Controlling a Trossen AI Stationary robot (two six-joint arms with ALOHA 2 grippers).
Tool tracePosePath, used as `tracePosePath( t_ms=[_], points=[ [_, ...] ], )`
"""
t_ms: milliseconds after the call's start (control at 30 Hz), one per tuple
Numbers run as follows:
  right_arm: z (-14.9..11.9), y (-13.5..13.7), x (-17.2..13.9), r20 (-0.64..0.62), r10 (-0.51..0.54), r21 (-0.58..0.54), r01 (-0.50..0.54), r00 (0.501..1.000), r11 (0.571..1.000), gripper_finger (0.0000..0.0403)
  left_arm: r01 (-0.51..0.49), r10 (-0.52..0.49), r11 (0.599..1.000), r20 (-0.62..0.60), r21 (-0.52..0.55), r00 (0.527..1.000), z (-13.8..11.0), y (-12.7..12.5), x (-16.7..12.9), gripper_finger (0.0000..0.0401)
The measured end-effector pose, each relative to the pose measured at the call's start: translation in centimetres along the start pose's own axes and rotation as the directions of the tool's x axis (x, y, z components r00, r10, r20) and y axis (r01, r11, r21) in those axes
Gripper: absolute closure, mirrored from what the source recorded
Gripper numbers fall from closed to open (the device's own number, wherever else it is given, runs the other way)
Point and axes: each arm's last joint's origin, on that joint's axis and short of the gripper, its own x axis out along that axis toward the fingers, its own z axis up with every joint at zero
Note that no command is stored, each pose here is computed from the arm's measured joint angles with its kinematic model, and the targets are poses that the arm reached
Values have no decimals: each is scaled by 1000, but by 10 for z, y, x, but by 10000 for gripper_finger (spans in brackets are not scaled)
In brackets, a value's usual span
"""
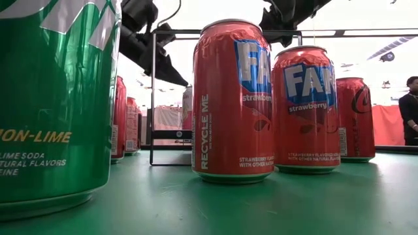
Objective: Place canned beverage on shelf
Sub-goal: Put the white and pink soda can on the shelf
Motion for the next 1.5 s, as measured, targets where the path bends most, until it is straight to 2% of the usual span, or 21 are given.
tracePosePath(
  t_ms=[167,433,700,867,1133,1233,1367,1500],
  points=[
    [0,0,0,0,-1,2,1,1000,1000,394,-26,26,1000,9,-12,1000,-3,7,6,398],
    [0,0,0,0,-2,-14,2,1000,1000,394,-53,53,998,2,-31,999,-7,16,12,400],
    [0,-1,2,-4,-5,-23,5,1000,1000,394,-141,141,987,-6,-72,990,-11,28,14,401],
    [-2,-1,6,-14,-9,-21,8,1000,1000,394,-148,148,984,-7,-97,989,-11,30,13,401],
    [-1,-10,32,2,-55,68,55,998,996,394,-136,140,984,31,-116,990,-2,26,-2,401],
    [8,-14,46,1,-76,86,76,997,993,394,-128,136,986,78,-106,988,5,21,-15,401],
    [24,-18,68,-4,-88,51,88,996,995,394,-107,120,990,159,-88,980,10,10,-36,401],
    [38,-19,91,-29,-44,30,45,999,999,394,-71,100,992,321,-100,942,12,-6,-58,401]
  ],
)
